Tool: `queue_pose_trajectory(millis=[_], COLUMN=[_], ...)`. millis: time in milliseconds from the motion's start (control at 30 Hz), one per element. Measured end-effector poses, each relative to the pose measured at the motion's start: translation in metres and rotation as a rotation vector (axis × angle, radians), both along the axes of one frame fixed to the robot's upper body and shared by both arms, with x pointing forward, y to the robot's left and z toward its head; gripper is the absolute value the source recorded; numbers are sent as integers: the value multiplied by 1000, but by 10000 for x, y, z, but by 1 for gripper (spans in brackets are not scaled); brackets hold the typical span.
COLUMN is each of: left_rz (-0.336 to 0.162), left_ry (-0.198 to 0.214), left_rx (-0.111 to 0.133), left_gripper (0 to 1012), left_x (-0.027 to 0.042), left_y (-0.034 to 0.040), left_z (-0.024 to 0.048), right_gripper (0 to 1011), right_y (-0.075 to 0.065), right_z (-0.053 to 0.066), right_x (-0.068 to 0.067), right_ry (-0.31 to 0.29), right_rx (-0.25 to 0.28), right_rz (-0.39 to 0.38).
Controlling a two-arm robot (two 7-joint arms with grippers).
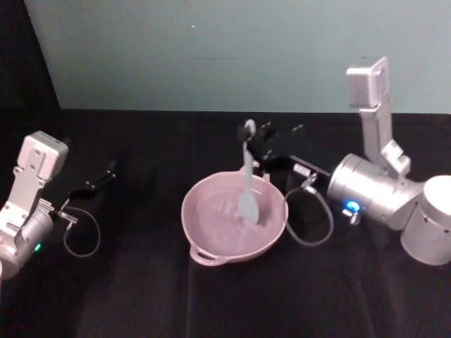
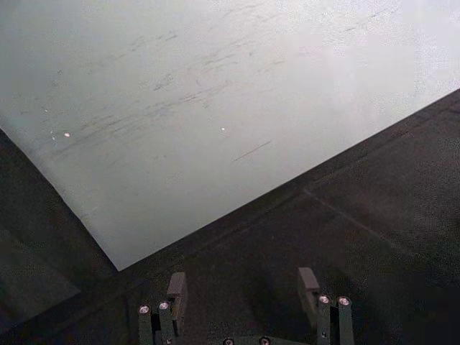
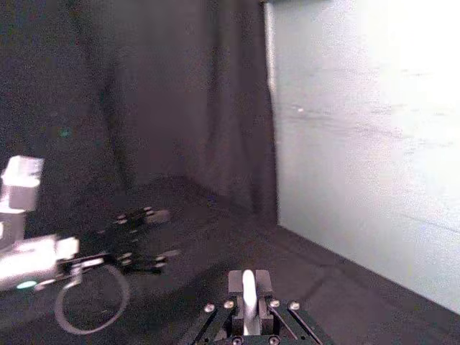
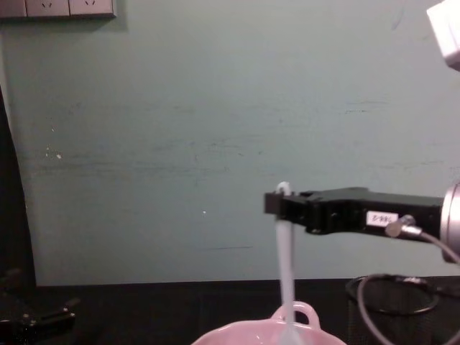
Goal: Use the one hand to pick up the spoon and stir the clear water in the bowl.
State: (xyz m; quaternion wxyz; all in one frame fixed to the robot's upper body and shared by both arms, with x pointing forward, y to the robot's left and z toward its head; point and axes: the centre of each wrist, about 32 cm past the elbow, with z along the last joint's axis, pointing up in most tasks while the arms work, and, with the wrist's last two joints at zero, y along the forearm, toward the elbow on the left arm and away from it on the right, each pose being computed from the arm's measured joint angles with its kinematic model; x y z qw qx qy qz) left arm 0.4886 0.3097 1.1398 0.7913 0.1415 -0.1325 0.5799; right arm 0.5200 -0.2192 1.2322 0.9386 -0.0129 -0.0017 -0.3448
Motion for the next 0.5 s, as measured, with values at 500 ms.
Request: queue_pose_trajectory(millis=[500], left_rz=[0], left_ry=[0], left_rx=[0], left_gripper=[1011], left_x=[0], left_y=[0], left_z=[0], right_gripper=[111], right_y=[457], right_z=[-55], right_x=[-102], right_ry=[14], right_rx=[9], right_rz=[143])
